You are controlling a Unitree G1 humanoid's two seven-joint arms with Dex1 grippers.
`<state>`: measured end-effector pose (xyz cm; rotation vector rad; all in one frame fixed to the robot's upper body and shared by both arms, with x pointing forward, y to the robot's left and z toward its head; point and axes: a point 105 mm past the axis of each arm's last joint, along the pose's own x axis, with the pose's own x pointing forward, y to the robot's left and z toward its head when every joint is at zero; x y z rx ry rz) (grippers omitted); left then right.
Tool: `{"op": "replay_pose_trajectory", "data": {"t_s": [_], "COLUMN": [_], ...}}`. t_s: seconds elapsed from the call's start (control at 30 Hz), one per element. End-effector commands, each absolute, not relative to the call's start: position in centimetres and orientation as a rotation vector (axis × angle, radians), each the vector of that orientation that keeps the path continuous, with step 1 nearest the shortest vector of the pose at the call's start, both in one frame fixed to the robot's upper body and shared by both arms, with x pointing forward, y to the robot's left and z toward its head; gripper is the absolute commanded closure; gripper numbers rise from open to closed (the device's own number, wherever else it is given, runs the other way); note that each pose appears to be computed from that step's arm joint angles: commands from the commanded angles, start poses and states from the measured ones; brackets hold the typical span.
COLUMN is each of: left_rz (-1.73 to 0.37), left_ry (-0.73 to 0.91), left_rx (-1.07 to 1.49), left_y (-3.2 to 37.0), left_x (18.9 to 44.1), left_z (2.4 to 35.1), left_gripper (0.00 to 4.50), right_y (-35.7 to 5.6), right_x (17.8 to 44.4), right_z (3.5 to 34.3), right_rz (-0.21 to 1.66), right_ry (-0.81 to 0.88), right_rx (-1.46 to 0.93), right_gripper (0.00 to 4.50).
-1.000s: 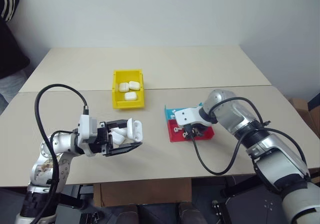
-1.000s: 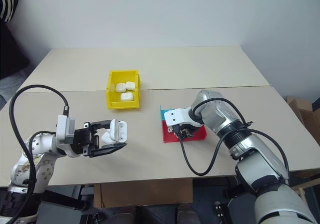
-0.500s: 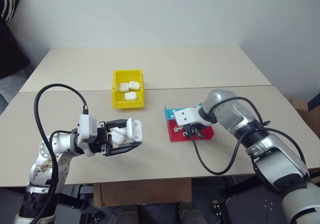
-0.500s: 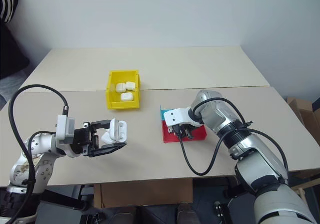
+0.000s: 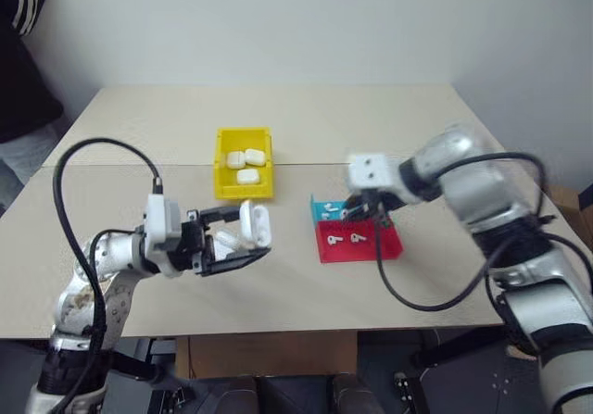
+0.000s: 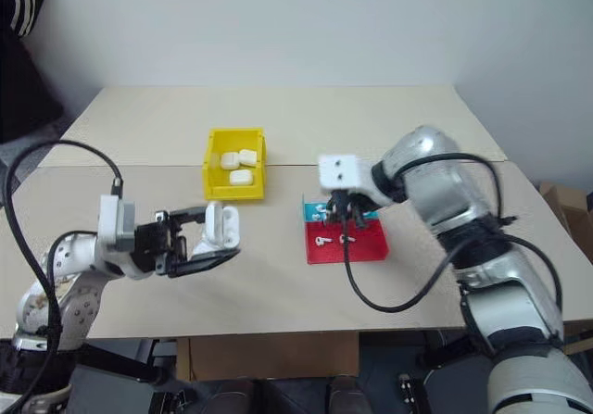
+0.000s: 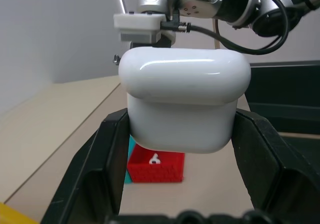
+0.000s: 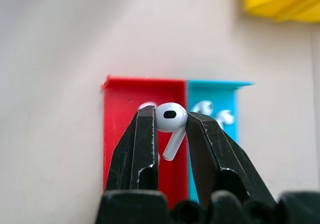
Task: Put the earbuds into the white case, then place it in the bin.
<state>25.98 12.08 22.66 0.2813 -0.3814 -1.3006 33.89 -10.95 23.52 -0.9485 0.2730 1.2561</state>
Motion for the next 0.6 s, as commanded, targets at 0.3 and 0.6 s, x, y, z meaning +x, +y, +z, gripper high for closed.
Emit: {"op": "replay_pose_trajectory", "data": {"t_s": [0.3,0.6], "left_rz": [-1.422,-1.44], "left_ry": [-0.411,-0.391], "left_rx": [0.199,0.11], "left_y": [8.1,7.8], "left_x": [25.9,24.8], "left_z": [25.9,26.0], "left_gripper": [1.73,1.73], "right_y": [-12.2,-10.7], "right_x": [29.9,25.7], "right_z": [30.5,32.7], "right_rz": [1.144,1.234], "right_ry": [-0.301,-0.602], "right_rx": [-0.553,-0.283], "right_gripper": [3.59,3.59]}}
